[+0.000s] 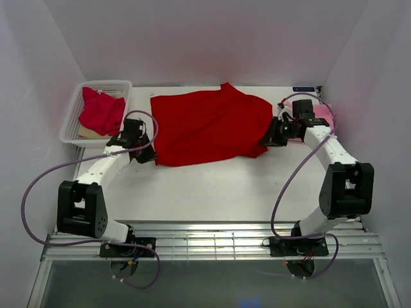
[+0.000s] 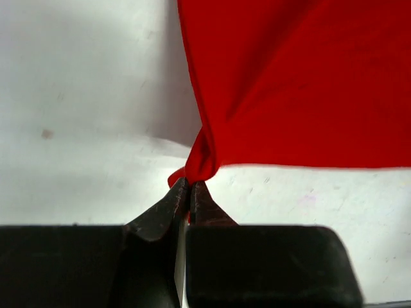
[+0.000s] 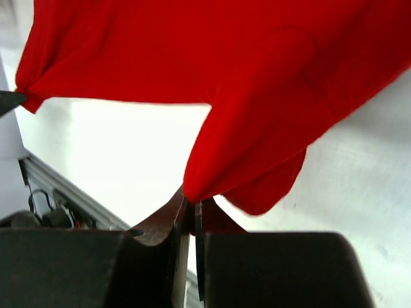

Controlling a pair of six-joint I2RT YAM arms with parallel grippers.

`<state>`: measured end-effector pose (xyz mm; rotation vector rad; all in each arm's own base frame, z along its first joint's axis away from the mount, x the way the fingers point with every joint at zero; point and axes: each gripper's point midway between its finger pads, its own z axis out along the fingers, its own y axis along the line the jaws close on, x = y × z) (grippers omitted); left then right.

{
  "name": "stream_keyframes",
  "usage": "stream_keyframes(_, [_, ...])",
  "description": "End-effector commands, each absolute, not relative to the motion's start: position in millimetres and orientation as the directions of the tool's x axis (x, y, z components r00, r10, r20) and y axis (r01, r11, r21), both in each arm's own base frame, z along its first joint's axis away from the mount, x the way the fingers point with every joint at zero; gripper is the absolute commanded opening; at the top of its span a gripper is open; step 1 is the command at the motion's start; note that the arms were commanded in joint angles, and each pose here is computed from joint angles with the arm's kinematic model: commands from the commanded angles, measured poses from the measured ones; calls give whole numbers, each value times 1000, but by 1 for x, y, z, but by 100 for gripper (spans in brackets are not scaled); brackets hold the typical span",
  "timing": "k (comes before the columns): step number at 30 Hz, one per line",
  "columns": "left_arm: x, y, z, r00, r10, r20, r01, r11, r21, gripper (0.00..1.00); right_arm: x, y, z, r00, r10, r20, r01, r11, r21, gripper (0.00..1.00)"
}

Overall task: Fold and stack the t-shirts
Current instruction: Flatten out the tshirt

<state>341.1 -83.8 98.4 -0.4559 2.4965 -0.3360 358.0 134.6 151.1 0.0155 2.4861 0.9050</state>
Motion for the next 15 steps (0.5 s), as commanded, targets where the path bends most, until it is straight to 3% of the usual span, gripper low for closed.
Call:
stream_keyframes(1, [317,-68,129,-715,-469,-518,-337,881,-332,0,323,139,147,-920,87,-382,-163,800,577,8])
stream_keyframes(4, [295,-65,129,-740,-482,-469,-375,875,-307,0,292,136,136,-959,61,-278,-105,833,543,8])
stream_keyframes(11, [267,-51,118,-786,-444,-430,-395,896,-203,0,244,112,124,-985,39,-170,-31,920,391,8])
stream_keyframes(15, [255,-52,105,-837,-423,-347,-393,906,-157,0,219,100,126,-991,47,-125,5,949,316,8])
